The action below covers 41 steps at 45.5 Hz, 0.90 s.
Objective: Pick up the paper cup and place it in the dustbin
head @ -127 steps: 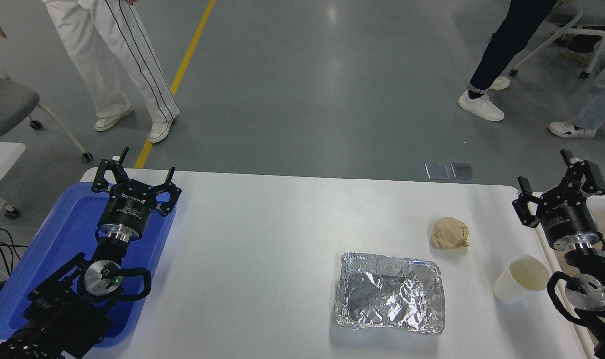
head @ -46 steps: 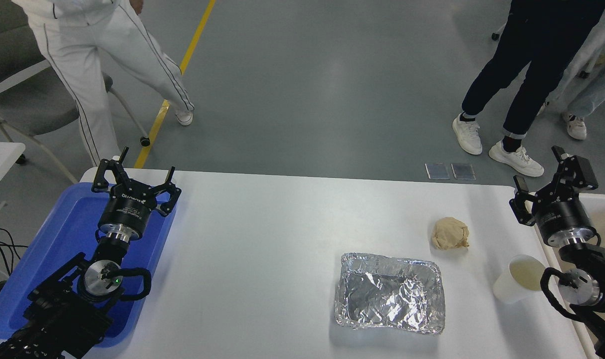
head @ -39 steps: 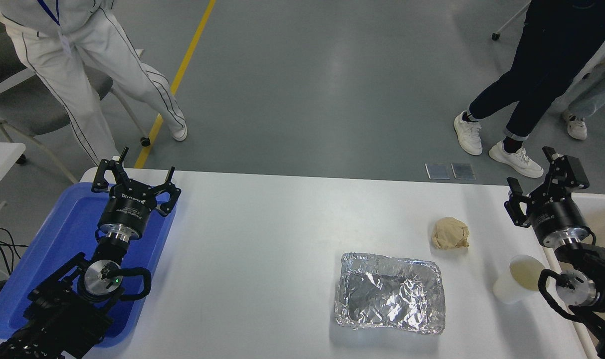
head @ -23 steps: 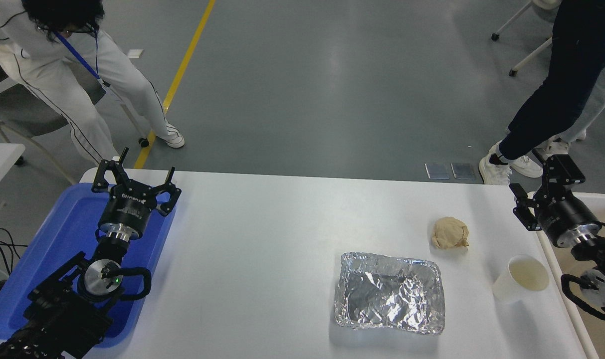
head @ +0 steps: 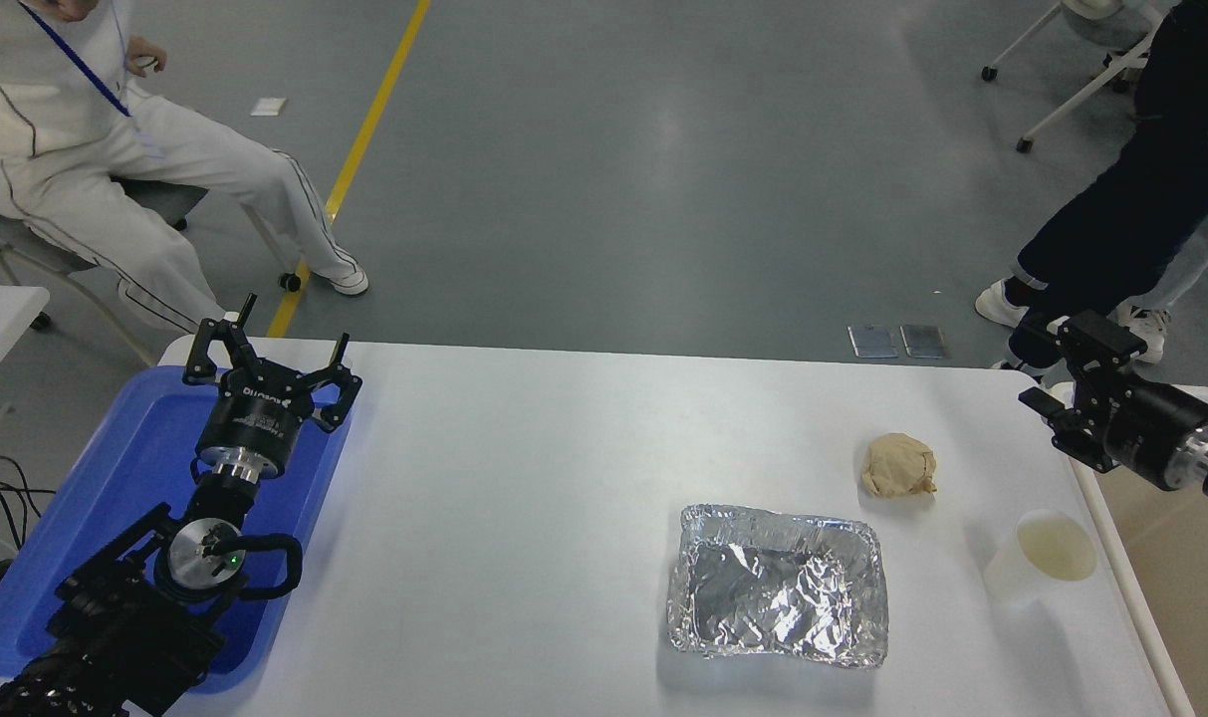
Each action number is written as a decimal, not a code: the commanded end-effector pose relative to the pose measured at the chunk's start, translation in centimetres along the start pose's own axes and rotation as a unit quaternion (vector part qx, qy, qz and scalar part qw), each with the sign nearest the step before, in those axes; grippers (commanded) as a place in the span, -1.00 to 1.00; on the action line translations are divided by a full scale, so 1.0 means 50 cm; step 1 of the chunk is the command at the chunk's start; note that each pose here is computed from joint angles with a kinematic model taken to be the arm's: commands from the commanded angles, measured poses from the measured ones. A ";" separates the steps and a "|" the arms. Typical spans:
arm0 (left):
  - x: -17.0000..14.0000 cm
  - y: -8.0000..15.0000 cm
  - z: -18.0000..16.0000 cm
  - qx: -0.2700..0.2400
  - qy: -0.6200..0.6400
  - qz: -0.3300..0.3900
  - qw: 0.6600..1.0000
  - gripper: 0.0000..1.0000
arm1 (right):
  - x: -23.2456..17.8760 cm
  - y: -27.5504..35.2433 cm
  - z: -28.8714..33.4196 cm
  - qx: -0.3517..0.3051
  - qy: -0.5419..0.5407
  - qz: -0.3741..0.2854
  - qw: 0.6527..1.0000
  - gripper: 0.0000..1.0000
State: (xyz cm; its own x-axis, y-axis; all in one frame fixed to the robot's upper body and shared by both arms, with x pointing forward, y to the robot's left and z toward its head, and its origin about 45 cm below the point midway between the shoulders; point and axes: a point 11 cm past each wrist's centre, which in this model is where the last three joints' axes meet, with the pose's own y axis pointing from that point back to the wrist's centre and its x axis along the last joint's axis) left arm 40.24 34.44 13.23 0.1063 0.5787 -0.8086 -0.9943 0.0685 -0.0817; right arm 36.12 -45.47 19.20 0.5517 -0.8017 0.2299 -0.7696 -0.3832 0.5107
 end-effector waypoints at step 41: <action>0.000 0.000 -0.001 0.000 0.001 0.000 1.000 1.00 | -0.055 0.060 -0.345 -0.310 0.325 -0.268 0.852 1.00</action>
State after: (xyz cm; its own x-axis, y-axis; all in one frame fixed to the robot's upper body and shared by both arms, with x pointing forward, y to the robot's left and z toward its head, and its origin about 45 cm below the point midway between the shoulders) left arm 40.25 34.45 13.24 0.1063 0.5789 -0.8084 -0.9943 0.0685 -0.0817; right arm 38.27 -37.92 32.26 0.9404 -0.2930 0.1729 -0.2713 -0.3393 0.9007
